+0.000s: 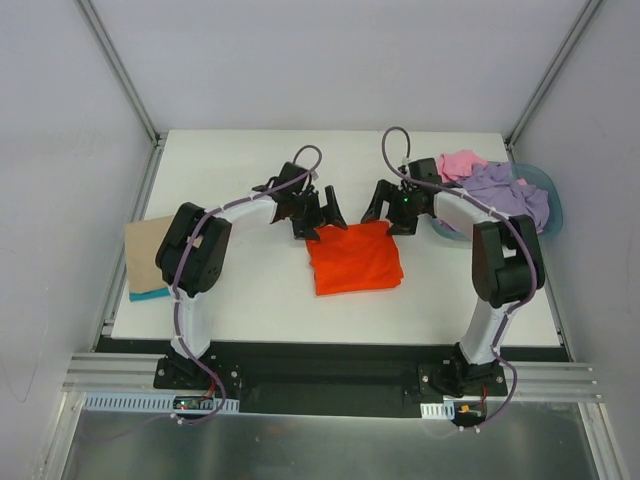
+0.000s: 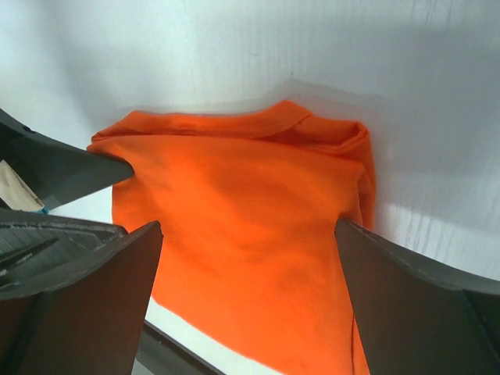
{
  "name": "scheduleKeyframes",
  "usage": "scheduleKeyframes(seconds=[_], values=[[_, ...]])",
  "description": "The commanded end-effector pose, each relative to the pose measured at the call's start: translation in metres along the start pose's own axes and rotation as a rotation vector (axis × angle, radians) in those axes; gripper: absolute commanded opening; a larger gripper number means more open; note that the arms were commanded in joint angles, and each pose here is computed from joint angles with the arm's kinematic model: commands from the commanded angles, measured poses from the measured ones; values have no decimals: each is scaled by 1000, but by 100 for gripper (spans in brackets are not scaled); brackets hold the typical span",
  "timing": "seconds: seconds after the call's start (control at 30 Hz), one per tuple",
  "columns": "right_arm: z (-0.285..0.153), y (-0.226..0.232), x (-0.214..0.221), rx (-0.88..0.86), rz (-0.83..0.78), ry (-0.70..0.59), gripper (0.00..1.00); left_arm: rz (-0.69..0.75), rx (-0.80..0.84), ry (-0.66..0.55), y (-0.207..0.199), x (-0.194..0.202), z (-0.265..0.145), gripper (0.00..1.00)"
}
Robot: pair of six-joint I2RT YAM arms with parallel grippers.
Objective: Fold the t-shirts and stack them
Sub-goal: Fold the tshirt
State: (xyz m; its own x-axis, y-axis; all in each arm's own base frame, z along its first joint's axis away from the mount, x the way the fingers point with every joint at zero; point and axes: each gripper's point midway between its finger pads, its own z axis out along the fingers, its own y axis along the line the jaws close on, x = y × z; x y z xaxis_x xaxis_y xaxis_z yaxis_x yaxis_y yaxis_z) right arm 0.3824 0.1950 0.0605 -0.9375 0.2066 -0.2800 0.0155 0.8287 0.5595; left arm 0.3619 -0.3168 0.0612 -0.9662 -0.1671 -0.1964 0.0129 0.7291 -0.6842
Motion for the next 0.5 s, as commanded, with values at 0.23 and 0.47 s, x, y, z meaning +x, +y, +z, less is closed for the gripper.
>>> scheduleKeyframes(seconds=[0.23,0.47], values=[[-135,27,3,137,-146,-345,97,48,-144,-231,3,22,-107,99],[-178,-34,44,317,-52,-541,97,8,-226,-145,30,64,-85,99]])
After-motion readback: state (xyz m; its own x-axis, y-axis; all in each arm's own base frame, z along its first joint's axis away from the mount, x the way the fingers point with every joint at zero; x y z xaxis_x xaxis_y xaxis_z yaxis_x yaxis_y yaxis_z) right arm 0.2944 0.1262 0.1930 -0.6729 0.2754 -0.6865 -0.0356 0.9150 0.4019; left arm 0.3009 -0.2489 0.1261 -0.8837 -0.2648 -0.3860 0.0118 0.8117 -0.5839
